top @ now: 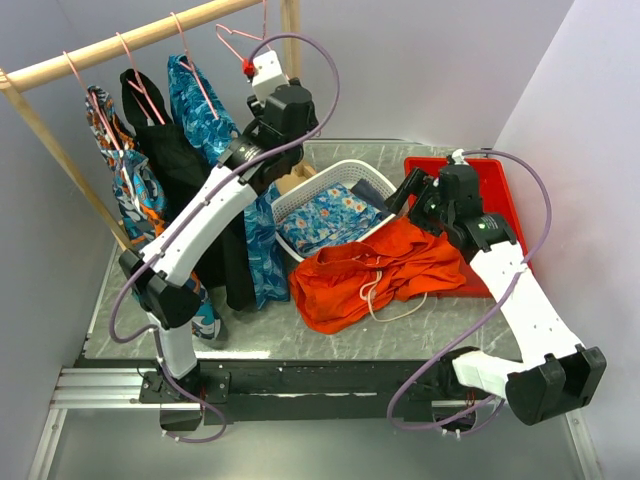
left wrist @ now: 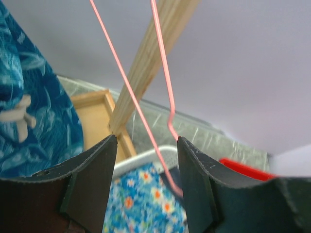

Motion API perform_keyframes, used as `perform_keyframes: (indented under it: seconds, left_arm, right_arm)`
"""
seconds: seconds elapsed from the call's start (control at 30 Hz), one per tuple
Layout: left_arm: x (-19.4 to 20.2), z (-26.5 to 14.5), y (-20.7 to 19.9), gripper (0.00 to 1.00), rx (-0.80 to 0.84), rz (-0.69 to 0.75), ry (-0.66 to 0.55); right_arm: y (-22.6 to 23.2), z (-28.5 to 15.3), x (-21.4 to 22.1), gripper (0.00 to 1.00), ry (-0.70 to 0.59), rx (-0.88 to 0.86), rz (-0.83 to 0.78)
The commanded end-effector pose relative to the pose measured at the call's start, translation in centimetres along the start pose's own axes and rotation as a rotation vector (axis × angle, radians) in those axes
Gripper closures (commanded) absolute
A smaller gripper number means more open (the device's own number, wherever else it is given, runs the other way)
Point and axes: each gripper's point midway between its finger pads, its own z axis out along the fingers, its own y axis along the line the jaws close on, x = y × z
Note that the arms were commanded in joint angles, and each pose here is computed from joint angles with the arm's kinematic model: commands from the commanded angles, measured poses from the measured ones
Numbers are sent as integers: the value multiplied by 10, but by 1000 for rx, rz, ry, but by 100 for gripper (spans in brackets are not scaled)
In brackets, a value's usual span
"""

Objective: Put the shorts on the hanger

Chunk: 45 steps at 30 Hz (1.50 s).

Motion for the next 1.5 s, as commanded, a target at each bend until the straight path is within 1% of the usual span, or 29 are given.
perform_keyframes:
  seconds: [0.0, 0.33, 0.53, 0.63, 0.67, 0.73, 0.77, 0.83, 0.87, 1.17, 1.47]
  left_arm:
    - [-44, 11, -14, 43, 50, -82, -133]
    - [-31, 46, -24, 44, 64, -81, -161]
    - [-27, 57, -27, 50, 87, -112, -178]
    - [-27, 59, -29, 58, 93, -120, -185]
    - [-29, 59, -29, 65, 95, -122, -189]
    - [-32, 58, -29, 73, 101, -128, -203]
    - [-37, 55, -30, 82, 108, -136, -213]
    - [-41, 54, -30, 88, 110, -143, -224]
    - [-45, 51, -30, 94, 114, -149, -230]
    - [-62, 36, -26, 99, 126, -169, -261]
    - [-69, 20, -24, 98, 150, -183, -260]
  right_arm:
    - [12, -12, -11, 6, -57, -54, -40]
    - [10, -9, -4, 6, -35, -57, -57]
    - [11, -14, -5, 6, -38, -63, -71]
    - [9, -15, -4, 6, -40, -56, -80]
    - [9, -15, -4, 6, -41, -57, -81]
    - [9, -15, -4, 6, -43, -59, -81]
    - [9, -15, -4, 6, -41, -59, -81]
    - [10, -14, -3, 6, -38, -64, -80]
    - [11, -15, -4, 6, -40, -68, -80]
    - [12, -12, -3, 6, -36, -70, -83]
    - [11, -11, -5, 6, -37, -59, -85]
